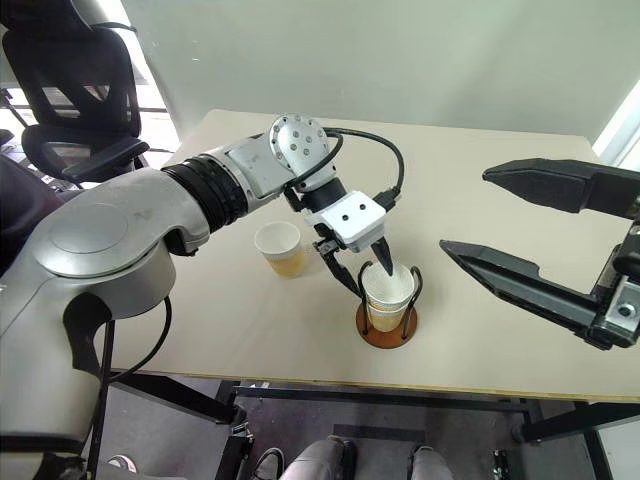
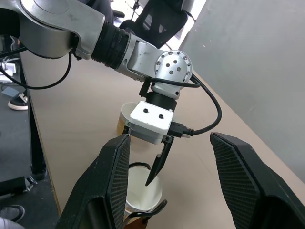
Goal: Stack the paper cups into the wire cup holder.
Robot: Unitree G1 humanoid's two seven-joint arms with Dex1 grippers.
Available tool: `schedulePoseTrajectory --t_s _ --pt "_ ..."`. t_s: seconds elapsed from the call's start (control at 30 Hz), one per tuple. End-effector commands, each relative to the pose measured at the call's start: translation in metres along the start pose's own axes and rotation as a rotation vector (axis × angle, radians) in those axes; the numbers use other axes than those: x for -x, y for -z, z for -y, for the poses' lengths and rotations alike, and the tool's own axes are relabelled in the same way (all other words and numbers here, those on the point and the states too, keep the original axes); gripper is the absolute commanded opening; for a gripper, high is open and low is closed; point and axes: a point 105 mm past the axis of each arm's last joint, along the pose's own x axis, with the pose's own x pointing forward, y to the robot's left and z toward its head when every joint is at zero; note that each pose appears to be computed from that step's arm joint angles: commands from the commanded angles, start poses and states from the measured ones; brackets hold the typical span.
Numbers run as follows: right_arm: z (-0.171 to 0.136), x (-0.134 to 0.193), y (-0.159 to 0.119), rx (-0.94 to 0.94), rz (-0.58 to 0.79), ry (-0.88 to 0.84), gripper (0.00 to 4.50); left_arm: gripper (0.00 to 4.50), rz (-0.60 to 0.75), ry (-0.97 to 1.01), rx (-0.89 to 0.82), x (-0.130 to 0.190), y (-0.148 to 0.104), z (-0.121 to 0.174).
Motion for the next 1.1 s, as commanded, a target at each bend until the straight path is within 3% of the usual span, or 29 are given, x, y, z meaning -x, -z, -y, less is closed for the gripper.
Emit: schedulePoseTrajectory --t_s 0.03,0.17,0.27,0.37,0.5,1.1 --pt "0.002 0.005 -0.008 0.019 0.045 0.028 2.71 2.73 0.068 -0.154 -0.027 0.027 -0.024 -0.028" --pt "0.003 0.004 -0.006 0.002 0.038 0.021 2.71 2.73 0.146 -0.353 0.063 0.064 -0.025 -0.038" --pt "0.004 0.004 -0.005 -0.011 0.038 0.013 2.71 2.73 0.119 -0.442 0.159 0.087 -0.006 -0.028" --pt "0.004 0.003 -0.004 -0.028 0.042 -0.003 2.71 2.73 0.020 -0.477 0.295 0.100 0.029 -0.004" --pt "0.007 0.001 -0.001 -0.045 0.054 -0.033 2.71 2.73 -0.063 -0.484 0.441 0.106 0.063 0.028" --pt "0.014 -0.007 0.008 -0.047 0.078 -0.119 2.71 2.73 -0.190 -0.471 0.701 0.114 0.112 0.096"
